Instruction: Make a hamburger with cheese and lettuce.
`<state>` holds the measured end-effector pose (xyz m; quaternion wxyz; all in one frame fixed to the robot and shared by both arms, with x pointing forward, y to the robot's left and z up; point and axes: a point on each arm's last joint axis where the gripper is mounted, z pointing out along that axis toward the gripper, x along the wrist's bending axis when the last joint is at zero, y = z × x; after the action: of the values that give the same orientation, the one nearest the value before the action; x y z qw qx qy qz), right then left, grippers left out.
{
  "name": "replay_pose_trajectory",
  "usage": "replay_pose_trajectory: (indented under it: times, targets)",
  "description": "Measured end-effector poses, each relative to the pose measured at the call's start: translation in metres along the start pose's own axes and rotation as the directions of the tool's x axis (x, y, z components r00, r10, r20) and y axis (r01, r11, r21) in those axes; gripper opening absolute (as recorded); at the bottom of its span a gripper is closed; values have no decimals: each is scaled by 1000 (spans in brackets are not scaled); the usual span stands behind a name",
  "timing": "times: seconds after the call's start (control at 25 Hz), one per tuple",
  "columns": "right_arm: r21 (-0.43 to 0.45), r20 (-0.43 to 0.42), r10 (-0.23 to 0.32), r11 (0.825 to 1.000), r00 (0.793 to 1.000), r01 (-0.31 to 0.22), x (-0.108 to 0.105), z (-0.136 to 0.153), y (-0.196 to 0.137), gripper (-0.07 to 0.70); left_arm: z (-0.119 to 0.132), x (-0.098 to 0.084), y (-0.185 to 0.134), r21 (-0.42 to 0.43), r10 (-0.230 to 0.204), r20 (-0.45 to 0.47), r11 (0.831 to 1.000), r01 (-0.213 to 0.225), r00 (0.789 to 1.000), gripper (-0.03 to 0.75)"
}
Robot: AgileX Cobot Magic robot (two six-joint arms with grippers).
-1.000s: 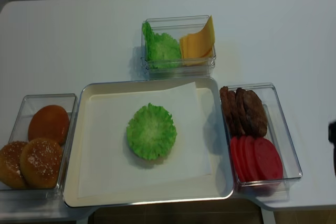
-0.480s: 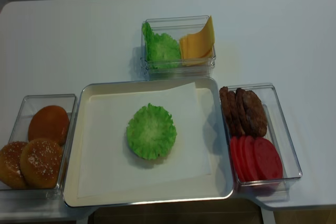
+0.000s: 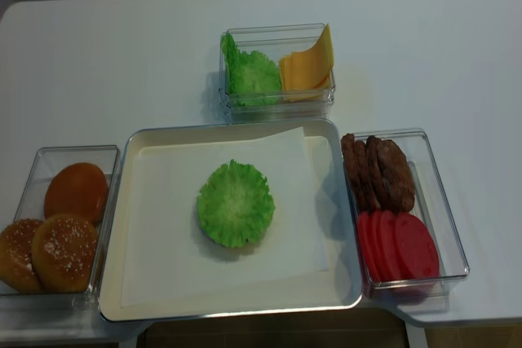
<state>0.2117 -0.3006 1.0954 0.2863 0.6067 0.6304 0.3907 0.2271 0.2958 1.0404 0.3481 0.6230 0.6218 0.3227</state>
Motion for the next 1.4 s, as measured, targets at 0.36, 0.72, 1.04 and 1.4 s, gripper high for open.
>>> replay_pose_trajectory:
  times: [0.36,0.72,1.04,1.4]
  targets:
    - [63,2,-59,996,998,59,-3,18,-19,406,0,0,0,0,0,0,1000,0,1000,361]
    - [48,-3,-83,995,997,83,-3,40,-25,406,0,0,0,0,0,0,1000,0,1000,361]
    - [77,-22,-109,991,994,110,-3,53,-32,406,0,0,0,0,0,0,1000,0,1000,361]
    - [73,-24,-116,990,993,117,-3,53,-32,406,0,0,0,0,0,0,1000,0,1000,361]
